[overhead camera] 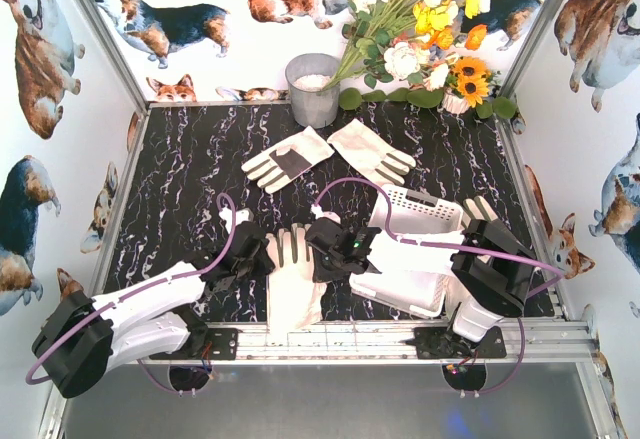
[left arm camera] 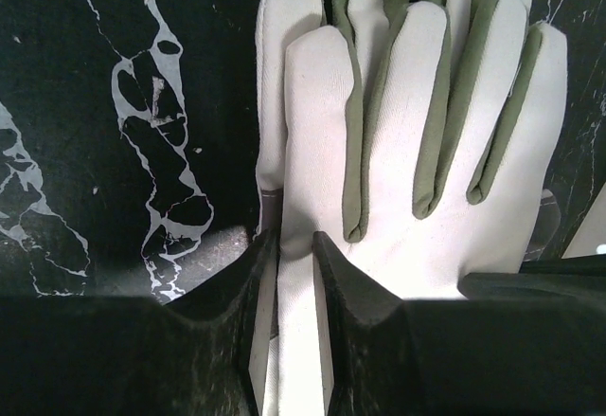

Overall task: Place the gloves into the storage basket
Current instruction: Pair the glove with the glove.

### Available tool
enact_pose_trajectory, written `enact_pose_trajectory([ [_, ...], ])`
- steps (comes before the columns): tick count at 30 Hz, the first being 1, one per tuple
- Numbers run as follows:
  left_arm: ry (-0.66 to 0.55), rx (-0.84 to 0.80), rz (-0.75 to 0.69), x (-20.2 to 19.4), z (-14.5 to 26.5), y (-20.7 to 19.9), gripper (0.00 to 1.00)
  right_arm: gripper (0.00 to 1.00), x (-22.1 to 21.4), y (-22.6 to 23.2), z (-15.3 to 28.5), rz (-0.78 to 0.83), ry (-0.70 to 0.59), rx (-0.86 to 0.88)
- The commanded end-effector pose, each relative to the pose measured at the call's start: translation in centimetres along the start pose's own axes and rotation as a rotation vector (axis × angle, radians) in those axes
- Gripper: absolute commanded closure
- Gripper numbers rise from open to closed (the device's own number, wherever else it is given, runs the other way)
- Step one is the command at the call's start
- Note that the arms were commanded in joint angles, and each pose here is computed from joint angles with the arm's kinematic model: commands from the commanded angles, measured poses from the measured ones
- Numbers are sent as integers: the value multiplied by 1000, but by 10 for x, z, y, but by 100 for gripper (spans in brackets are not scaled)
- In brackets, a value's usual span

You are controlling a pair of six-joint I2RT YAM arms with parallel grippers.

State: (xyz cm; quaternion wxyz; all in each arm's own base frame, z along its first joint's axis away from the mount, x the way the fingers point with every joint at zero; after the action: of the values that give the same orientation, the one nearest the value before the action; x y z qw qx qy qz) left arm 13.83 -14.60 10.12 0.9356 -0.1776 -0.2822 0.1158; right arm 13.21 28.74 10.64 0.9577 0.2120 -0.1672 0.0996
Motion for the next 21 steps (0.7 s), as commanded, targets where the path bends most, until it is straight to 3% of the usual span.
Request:
enact_pose_trajectory([
  [1, 3, -34, 15, -2, -3, 0, 83, 100, 3, 2, -2, 15, -5, -7],
  [10, 1, -58, 43, -5, -6, 2, 86, 100, 3, 2, -2, 13, -4, -4],
  [14, -14, -77, 41, -2, -1, -1, 100, 100, 5, 3, 3, 13, -11, 5],
  [21, -58, -96, 37, 5, 9, 0, 100, 100, 9, 8, 18, 7, -37, 37],
])
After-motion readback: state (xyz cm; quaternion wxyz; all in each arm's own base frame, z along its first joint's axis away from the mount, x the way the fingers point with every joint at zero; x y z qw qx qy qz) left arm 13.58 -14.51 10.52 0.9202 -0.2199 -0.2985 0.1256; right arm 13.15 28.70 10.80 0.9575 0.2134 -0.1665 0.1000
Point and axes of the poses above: each gripper's point midway between its finger pads, its own z axis back along the fingers, its own y axis along the line the jaws close on, x = y × z, the point moved 9 cm from there along z, back along the fingers, and after that the axes turned 2 degrees about -z, right-handed, at the moved point
